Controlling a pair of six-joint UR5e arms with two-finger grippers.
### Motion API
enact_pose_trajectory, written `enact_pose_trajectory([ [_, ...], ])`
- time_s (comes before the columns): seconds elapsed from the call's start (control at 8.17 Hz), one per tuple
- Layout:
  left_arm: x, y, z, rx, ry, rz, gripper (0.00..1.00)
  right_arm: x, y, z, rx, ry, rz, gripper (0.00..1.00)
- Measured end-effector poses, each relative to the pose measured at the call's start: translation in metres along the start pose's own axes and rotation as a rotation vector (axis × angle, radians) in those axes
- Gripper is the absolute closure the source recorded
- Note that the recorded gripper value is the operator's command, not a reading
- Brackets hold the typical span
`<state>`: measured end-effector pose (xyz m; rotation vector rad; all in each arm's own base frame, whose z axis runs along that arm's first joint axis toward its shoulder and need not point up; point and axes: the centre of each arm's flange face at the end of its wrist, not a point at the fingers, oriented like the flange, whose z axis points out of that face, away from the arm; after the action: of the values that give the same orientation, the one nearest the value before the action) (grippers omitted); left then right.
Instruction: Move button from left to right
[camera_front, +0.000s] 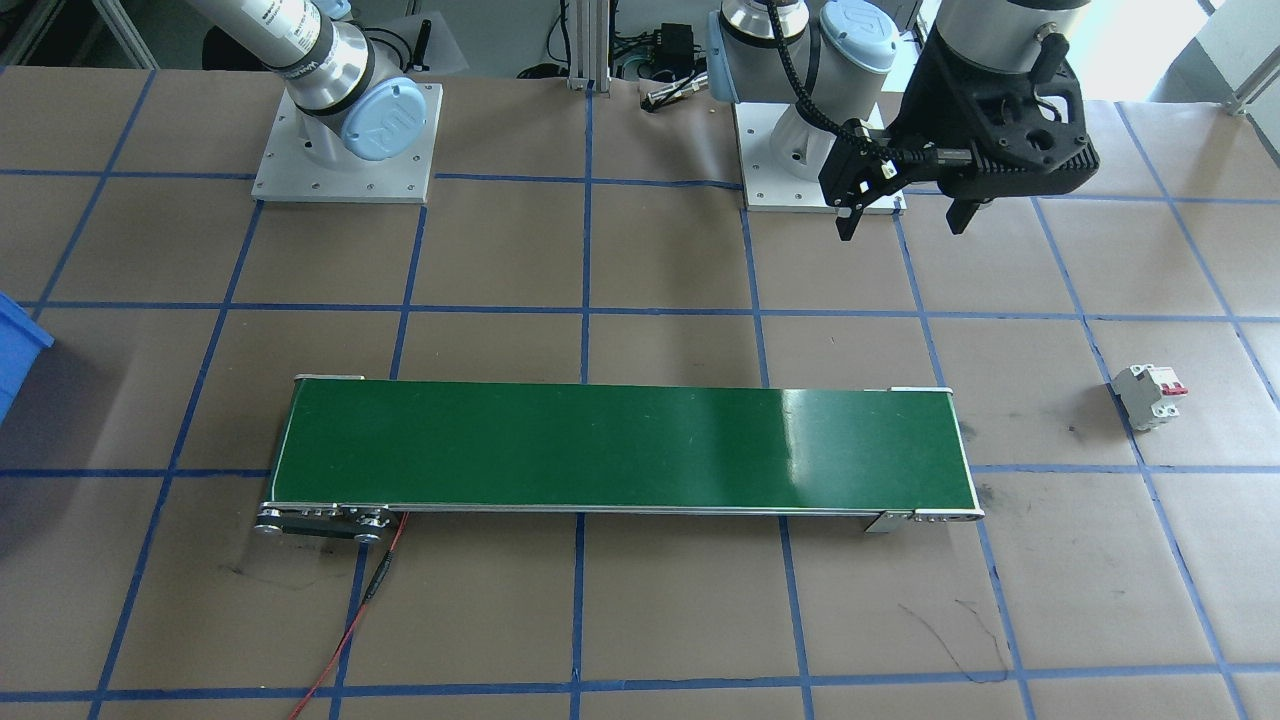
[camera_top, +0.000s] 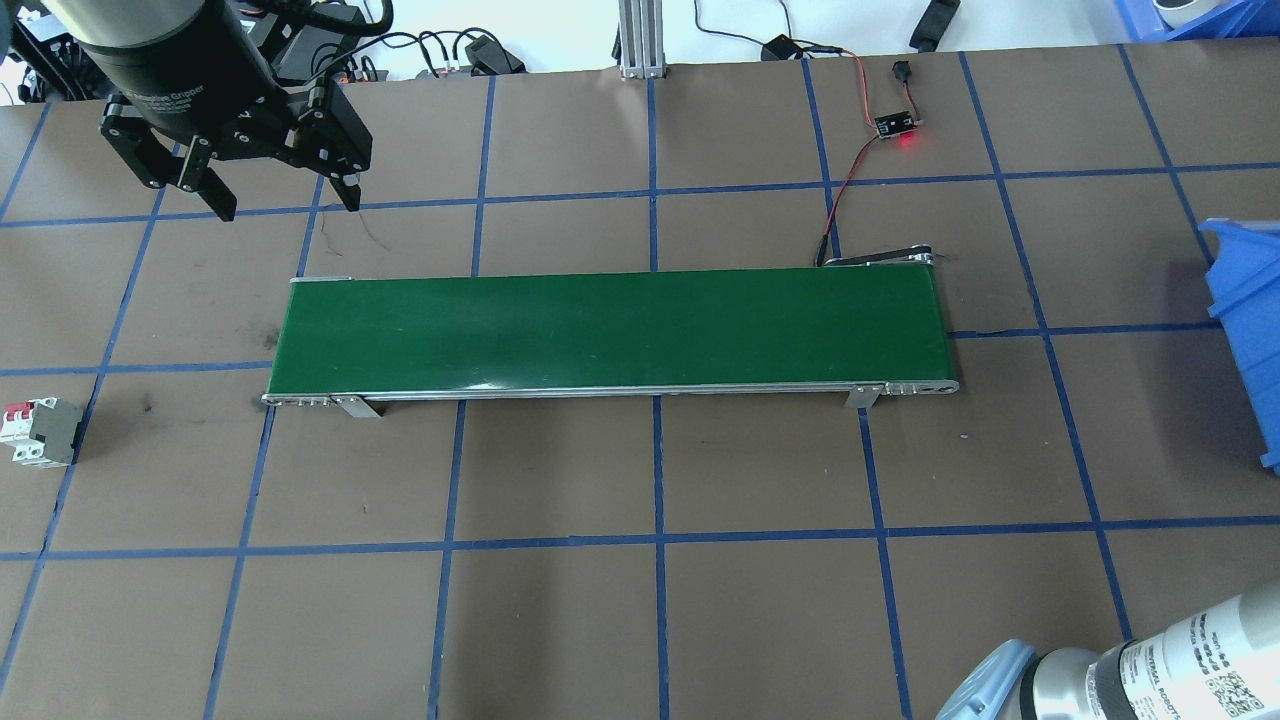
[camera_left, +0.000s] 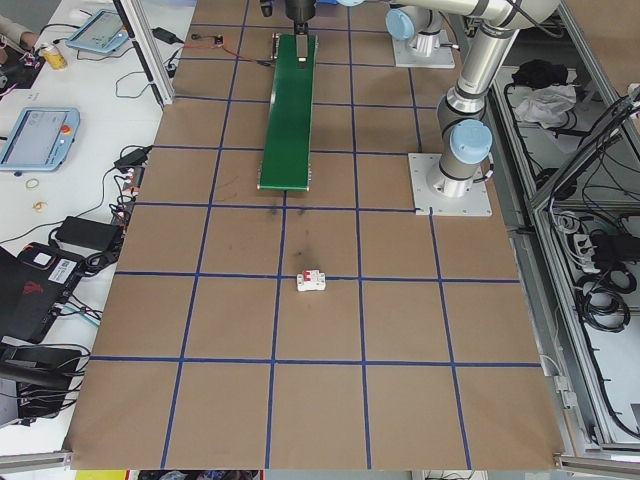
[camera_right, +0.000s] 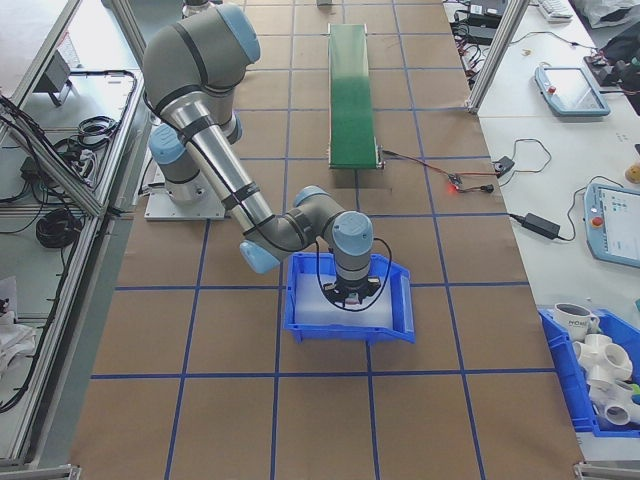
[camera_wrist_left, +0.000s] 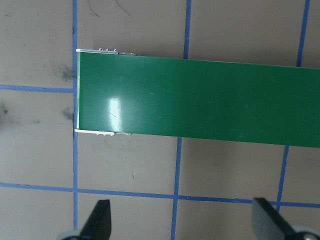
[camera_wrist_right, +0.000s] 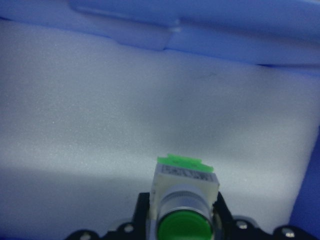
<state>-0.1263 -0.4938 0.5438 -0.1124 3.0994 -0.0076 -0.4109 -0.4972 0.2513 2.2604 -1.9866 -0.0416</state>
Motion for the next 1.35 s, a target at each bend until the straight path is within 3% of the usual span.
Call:
enact_pose_trajectory([
  [0.12, 0.000, 0.000, 0.000, 0.000, 0.000, 0.000, 0.00, 0.000, 0.002, 0.010, 0.002, -0.001, -0.031, 0.01],
  [0.49, 0.000, 0.000, 0.000, 0.000, 0.000, 0.000, 0.00, -0.001, 0.001, 0.013, 0.006, -0.005, -0.050, 0.00],
  [0.73, 0.000, 0.000, -0.001, 0.001, 0.000, 0.001, 0.00, -0.002, -0.001, -0.022, -0.022, 0.026, -0.017, 0.00],
  [0.86, 0.000, 0.000, -0.001, 0.001, 0.000, 0.001, 0.00, -0.003, -0.008, -0.049, -0.015, 0.053, 0.037, 0.00],
  [1.1, 0.000, 0.000, -0.001, 0.001, 0.000, 0.001, 0.00, -0.012, -0.040, -0.118, 0.041, 0.048, 0.300, 0.00],
  [1.35, 0.000, 0.001, -0.001, 0.002, 0.000, 0.001, 0.00, -0.012, -0.106, -0.183, 0.110, -0.021, 0.660, 0.00],
])
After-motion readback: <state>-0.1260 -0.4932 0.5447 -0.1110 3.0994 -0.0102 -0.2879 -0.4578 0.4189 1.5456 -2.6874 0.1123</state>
